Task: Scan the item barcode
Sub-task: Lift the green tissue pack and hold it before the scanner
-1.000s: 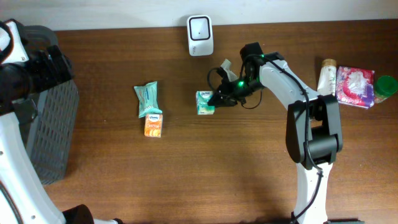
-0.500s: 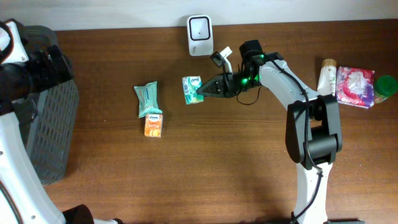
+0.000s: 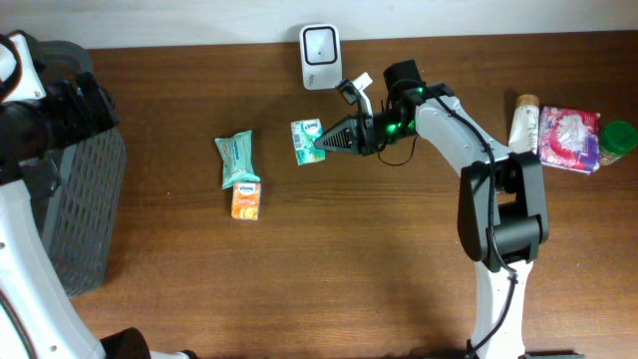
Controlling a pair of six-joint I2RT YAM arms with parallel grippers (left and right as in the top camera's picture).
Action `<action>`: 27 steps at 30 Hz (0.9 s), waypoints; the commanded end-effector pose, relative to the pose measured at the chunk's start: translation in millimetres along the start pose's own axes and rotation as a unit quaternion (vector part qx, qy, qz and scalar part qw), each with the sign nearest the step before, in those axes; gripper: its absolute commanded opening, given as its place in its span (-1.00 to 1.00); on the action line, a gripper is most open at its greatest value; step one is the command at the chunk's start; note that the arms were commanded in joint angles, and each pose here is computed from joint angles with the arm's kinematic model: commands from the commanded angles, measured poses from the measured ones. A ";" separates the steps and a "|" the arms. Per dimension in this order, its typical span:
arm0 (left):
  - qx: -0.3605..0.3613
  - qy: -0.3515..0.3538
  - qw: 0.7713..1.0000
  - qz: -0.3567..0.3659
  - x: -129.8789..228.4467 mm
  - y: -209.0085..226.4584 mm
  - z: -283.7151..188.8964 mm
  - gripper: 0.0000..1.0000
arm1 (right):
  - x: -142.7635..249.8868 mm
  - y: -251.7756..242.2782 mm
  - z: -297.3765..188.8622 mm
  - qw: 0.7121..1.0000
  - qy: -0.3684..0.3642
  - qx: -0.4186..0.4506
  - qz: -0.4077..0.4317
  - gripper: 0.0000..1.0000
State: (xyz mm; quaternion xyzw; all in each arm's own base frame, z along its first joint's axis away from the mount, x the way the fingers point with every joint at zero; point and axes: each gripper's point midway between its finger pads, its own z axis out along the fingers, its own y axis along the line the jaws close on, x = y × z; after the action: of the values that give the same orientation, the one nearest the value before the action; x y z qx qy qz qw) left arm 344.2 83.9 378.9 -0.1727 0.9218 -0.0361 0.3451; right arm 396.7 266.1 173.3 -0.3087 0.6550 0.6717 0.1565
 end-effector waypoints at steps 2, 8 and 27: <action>0.000 -0.011 1.000 -0.002 -1.8 0.2 -7.9 0.98 | -9.9 15.5 2.5 0.999 -0.004 -0.016 -0.027 -0.92; 0.000 -0.011 1.000 -0.002 -1.9 0.1 -7.9 0.98 | -10.4 15.3 2.5 0.999 -0.005 -0.016 -0.031 -0.92; 0.000 -0.011 1.000 -0.002 -1.9 0.3 -7.9 0.98 | 11.5 -51.9 -8.3 0.971 0.053 0.198 0.121 -0.92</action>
State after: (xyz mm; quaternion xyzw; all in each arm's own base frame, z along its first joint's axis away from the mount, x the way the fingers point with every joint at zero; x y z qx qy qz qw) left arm 344.2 83.9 378.9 -0.1727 0.9218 -0.0361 0.3451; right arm 403.5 265.4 151.2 -0.2727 0.7179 0.6296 0.1179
